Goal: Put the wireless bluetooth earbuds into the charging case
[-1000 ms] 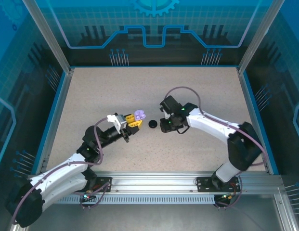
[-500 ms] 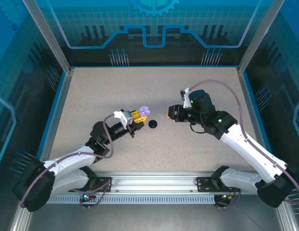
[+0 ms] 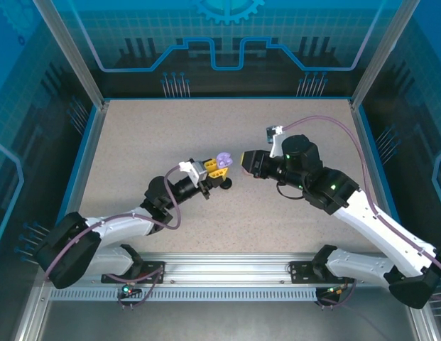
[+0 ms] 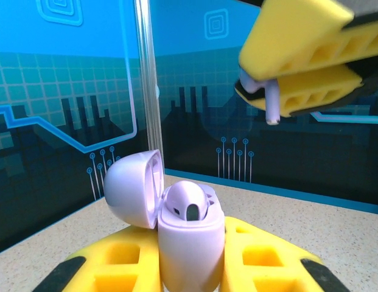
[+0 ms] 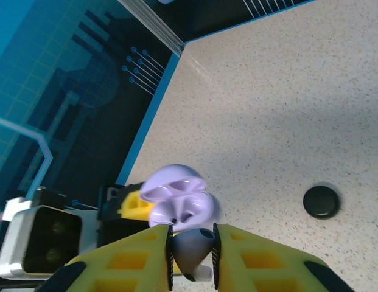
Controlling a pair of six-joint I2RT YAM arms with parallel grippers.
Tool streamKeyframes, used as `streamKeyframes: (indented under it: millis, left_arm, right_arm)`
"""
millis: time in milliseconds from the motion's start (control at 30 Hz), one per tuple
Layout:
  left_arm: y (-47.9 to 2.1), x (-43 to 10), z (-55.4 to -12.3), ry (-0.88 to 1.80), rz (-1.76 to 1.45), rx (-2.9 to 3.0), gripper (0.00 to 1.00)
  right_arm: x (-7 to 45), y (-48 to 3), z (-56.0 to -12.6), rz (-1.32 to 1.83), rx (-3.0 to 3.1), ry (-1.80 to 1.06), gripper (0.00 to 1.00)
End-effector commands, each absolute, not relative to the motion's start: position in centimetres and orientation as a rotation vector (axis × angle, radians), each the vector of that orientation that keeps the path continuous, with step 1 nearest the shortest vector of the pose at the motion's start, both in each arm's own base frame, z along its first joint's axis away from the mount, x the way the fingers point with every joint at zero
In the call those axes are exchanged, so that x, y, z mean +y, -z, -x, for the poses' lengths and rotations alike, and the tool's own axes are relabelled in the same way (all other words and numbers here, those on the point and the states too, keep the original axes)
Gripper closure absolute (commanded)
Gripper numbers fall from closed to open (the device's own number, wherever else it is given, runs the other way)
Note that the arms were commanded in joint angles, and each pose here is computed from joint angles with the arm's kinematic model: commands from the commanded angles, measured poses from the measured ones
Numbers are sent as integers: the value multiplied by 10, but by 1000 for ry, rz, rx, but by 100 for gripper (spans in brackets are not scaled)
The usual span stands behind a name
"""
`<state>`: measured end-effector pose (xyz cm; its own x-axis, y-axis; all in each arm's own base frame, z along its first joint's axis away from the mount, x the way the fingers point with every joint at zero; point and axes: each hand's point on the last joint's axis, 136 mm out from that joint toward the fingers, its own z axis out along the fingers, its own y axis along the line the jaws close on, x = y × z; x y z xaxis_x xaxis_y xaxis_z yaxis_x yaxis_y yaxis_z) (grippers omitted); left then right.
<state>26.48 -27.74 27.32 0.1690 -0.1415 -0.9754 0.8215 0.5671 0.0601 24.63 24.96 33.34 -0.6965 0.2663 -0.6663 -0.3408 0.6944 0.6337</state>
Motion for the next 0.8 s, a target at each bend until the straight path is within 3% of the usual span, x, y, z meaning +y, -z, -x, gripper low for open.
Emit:
streamKeyframes:
  millis: [0,767]
  left_arm:
    - [-302,-281,-263,755,-672,1103,100]
    - [-301,-291,-263,784,-667,1102,100]
  right_arm:
    - [255,-354,-255,49,2046,-955,76]
    - [281,-340,-264,140,2057,-851,76]
